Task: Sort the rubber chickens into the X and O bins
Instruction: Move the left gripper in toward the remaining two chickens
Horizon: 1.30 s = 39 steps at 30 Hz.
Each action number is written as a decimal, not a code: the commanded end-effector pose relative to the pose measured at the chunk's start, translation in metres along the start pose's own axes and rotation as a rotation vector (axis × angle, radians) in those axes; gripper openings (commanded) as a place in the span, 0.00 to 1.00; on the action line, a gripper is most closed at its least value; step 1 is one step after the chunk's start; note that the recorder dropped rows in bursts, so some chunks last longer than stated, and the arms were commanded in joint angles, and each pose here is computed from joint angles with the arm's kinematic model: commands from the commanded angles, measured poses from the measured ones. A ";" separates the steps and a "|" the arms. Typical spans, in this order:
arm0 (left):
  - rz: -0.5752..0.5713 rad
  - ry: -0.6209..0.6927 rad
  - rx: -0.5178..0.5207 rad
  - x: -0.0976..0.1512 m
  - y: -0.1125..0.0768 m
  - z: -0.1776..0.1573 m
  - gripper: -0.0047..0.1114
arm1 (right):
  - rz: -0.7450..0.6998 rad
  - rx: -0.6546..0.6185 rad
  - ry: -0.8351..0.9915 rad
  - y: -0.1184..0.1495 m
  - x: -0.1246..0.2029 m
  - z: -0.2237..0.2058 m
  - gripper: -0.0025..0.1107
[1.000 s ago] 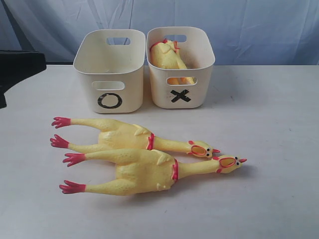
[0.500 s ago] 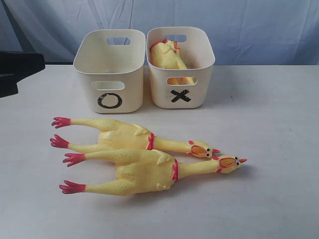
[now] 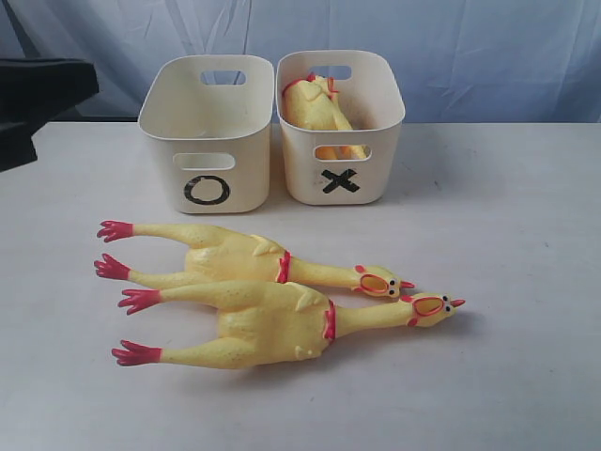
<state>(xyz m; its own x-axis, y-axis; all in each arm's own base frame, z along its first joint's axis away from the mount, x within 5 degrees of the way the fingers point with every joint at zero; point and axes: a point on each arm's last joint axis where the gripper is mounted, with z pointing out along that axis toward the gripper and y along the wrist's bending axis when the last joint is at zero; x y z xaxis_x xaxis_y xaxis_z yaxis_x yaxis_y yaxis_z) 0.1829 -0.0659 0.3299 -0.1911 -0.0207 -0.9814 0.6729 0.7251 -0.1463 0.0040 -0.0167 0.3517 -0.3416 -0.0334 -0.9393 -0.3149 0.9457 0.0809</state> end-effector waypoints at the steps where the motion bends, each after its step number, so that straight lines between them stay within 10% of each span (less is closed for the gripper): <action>1: 0.006 -0.104 -0.126 -0.011 0.004 0.005 0.20 | -0.004 0.004 0.000 0.000 0.001 0.000 0.02; 6: 0.012 -0.115 -0.233 -0.010 0.003 0.013 0.29 | -0.004 0.004 0.000 0.000 0.001 0.000 0.02; 39: 0.355 0.534 0.056 0.041 -0.089 0.113 0.26 | -0.004 0.004 0.000 0.000 0.001 0.000 0.02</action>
<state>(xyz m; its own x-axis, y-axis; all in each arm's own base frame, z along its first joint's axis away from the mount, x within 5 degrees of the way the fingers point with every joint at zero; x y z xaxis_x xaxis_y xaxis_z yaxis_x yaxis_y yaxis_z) 0.1946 -0.2013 0.2889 -0.2528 0.5458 -0.7989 0.7676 0.6157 0.1778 0.0039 -0.0165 0.3517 -0.3423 -0.0325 -0.9390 -0.3160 0.9452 0.0825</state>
